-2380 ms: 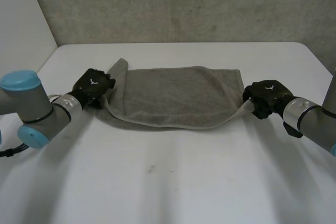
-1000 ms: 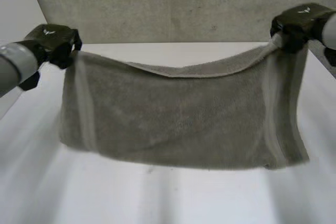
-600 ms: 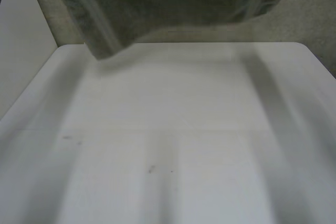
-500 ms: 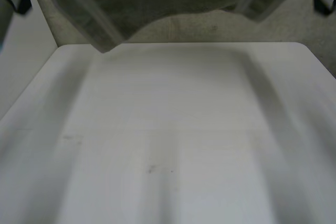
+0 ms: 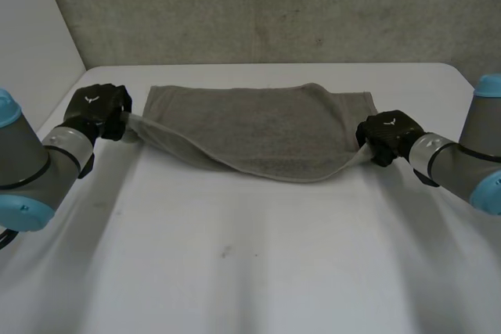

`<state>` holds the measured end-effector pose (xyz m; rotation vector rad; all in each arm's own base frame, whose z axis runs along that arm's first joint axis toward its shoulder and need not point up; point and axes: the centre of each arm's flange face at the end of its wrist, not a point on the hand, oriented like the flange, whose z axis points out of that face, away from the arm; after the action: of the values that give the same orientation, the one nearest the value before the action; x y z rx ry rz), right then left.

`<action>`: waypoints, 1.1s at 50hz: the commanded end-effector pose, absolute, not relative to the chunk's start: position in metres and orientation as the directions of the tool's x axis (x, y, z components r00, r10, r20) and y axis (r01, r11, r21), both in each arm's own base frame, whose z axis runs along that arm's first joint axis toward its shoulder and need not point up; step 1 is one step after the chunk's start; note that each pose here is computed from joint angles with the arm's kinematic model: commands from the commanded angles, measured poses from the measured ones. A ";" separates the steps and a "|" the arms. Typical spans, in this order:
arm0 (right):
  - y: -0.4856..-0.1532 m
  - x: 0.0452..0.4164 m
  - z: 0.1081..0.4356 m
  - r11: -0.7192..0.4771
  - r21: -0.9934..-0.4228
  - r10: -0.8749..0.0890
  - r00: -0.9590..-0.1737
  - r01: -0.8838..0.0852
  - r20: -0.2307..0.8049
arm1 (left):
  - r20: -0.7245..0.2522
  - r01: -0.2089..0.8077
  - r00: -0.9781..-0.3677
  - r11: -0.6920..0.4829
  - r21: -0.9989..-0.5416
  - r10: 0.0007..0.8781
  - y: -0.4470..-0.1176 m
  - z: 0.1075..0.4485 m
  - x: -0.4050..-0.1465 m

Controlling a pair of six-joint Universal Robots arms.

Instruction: Fold the towel.

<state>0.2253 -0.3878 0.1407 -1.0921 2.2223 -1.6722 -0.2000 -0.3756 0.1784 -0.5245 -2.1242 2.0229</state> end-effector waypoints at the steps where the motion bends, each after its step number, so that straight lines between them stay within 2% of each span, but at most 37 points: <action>1: -0.375 0.217 0.152 0.094 -0.895 -0.604 -0.740 -0.436 0.296 | -0.127 0.136 -0.929 0.000 -0.991 0.349 -0.373 0.192 -0.196; 16: -0.342 0.212 0.169 0.061 -0.894 -0.599 -0.733 -0.444 0.324 | -0.122 0.134 -0.928 0.012 -0.991 0.351 -0.366 0.191 -0.196; 24: -0.333 0.215 0.156 0.036 -0.888 -0.602 -0.719 -0.459 0.348 | -0.118 0.132 -0.929 0.016 -0.991 0.350 -0.365 0.191 -0.196; 32: -0.333 0.215 0.125 0.001 -0.820 -0.618 -0.645 -0.573 0.450 | -0.115 0.131 -0.929 0.021 -0.991 0.351 -0.364 0.189 -0.196; 38: -0.327 0.213 0.129 0.036 -0.818 -0.618 -0.656 -0.575 0.433 | -0.117 0.131 -0.929 0.017 -0.991 0.350 -0.365 0.191 -0.196; 44: -0.318 0.208 0.147 0.115 -0.844 -0.612 -0.706 -0.524 0.356 | -0.121 0.128 -0.930 -0.003 -0.992 0.348 -0.367 0.198 -0.197; 55: -0.307 0.204 0.137 0.178 -0.840 -0.621 -0.721 -0.512 0.308 | -0.122 0.128 -0.930 -0.005 -0.992 0.348 -0.365 0.198 -0.196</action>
<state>0.2054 -0.3117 0.1433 -1.1276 2.3148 -1.6240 -0.1965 -0.3661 0.2006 -0.5076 -2.0913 2.0652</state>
